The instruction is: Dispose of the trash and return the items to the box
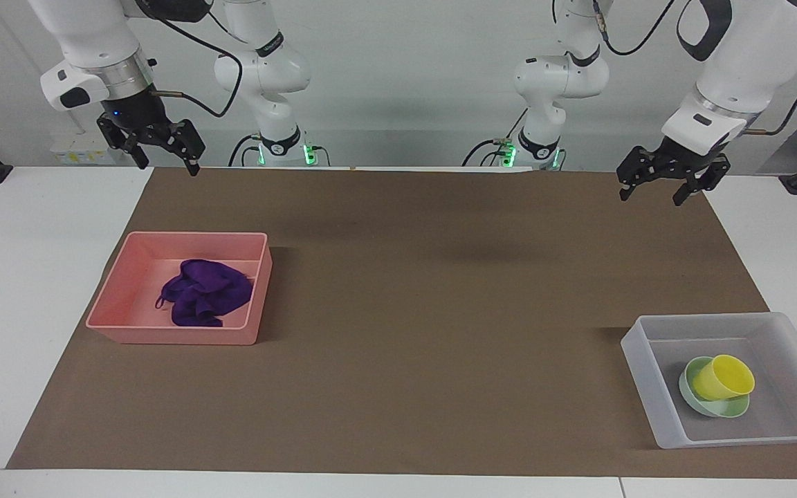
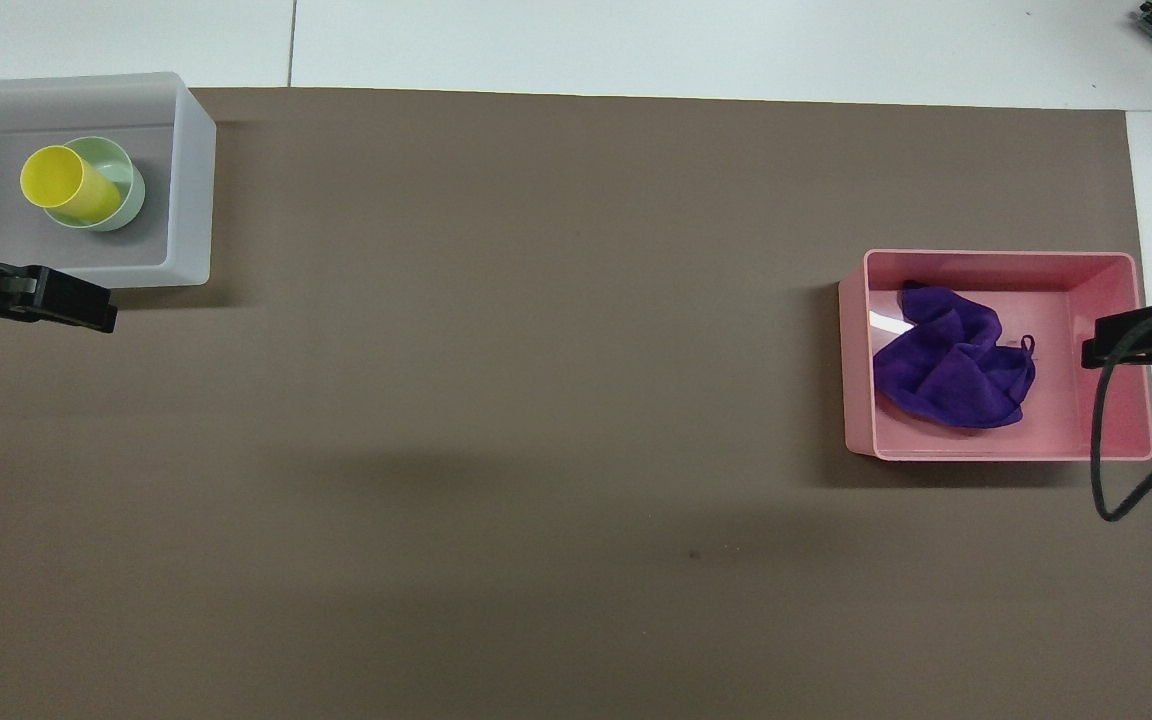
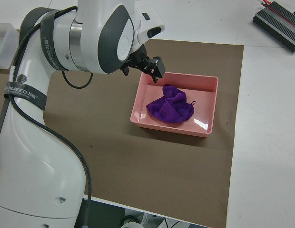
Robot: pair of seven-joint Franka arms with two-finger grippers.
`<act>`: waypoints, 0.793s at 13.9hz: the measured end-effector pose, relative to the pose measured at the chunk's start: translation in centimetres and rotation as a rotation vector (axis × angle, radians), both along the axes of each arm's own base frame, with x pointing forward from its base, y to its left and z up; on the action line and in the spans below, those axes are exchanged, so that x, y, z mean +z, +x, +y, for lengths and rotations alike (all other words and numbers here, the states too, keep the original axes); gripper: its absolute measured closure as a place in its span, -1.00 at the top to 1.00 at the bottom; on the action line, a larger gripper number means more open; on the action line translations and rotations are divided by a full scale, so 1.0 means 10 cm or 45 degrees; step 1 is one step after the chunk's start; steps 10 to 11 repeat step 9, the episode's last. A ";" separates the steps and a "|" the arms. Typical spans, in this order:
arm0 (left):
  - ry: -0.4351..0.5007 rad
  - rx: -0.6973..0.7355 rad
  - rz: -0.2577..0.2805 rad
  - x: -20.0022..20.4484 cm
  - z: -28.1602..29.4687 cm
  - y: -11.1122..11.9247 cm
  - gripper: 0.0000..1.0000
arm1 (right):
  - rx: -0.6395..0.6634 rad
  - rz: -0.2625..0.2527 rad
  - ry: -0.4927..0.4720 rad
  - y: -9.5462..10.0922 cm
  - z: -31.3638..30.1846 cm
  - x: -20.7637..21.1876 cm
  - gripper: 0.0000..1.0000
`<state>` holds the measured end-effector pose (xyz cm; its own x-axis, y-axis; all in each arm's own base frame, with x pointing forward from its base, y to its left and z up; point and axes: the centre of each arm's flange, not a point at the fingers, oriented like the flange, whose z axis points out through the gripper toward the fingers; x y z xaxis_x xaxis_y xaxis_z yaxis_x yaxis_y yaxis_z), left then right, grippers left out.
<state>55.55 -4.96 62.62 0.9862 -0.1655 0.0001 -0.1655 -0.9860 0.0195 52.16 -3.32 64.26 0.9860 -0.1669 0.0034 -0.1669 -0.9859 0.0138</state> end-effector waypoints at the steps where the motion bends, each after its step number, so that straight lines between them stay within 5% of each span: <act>1: 0.000 0.001 0.001 0.00 0.01 0.00 1.00 | 0.000 0.000 0.000 0.00 0.00 0.00 1.00; 11: 0.040 0.014 0.012 0.14 0.09 -0.07 1.00 | 0.000 0.003 0.000 0.00 0.00 -0.01 1.00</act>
